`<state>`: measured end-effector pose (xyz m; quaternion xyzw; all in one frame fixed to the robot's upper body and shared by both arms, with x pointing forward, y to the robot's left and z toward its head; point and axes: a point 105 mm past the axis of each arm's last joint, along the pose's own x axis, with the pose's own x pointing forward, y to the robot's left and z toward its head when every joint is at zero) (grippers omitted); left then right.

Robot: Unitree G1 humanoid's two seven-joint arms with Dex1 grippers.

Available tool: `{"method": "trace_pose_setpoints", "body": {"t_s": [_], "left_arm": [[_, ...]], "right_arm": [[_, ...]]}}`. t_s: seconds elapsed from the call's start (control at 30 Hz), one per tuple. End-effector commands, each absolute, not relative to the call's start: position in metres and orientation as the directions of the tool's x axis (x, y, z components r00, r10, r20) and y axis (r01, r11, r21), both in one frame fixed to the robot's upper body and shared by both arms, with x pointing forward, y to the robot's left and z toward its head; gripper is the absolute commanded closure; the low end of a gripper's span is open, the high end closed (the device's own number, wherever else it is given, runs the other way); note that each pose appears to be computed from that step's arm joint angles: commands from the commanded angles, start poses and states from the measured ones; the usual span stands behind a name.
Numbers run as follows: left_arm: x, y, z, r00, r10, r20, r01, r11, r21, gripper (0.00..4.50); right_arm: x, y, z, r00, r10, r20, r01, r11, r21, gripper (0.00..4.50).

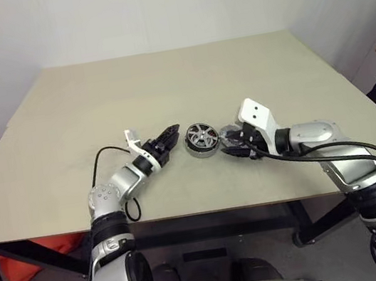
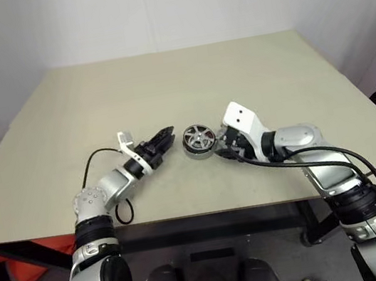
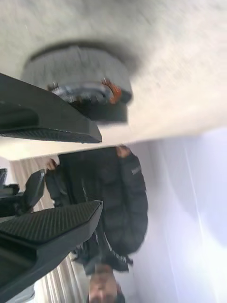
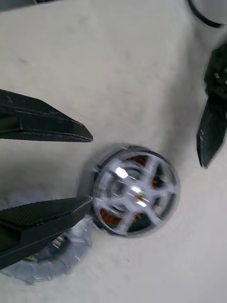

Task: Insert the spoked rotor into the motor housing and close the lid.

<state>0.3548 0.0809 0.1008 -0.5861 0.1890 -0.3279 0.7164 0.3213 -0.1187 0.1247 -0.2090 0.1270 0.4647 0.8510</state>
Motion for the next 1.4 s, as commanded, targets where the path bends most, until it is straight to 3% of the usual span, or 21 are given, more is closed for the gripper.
{"method": "trace_pose_setpoints", "body": {"t_s": [0.03, 0.3, 1.4], "left_arm": [[0.351, 0.085, 0.115, 0.711, -0.683, 0.17, 0.304, 0.08, -0.949, 2.47], [0.347, 0.103, 0.106, 0.765, -0.629, 0.135, 0.289, 0.149, -0.946, 2.47], [0.342, 0.118, 0.1, 0.816, -0.57, 0.099, 0.263, 0.212, -0.941, 2.47]], "right_arm": [[0.337, -0.112, 0.14, 0.576, 0.736, -0.356, -0.817, 0.503, -0.281, 2.47], [0.37, -0.096, 0.129, 0.633, 0.708, -0.314, -0.772, 0.609, -0.185, 2.47], [0.377, -0.081, 0.105, 0.605, 0.716, -0.348, -0.788, 0.599, -0.139, 2.47]]}}
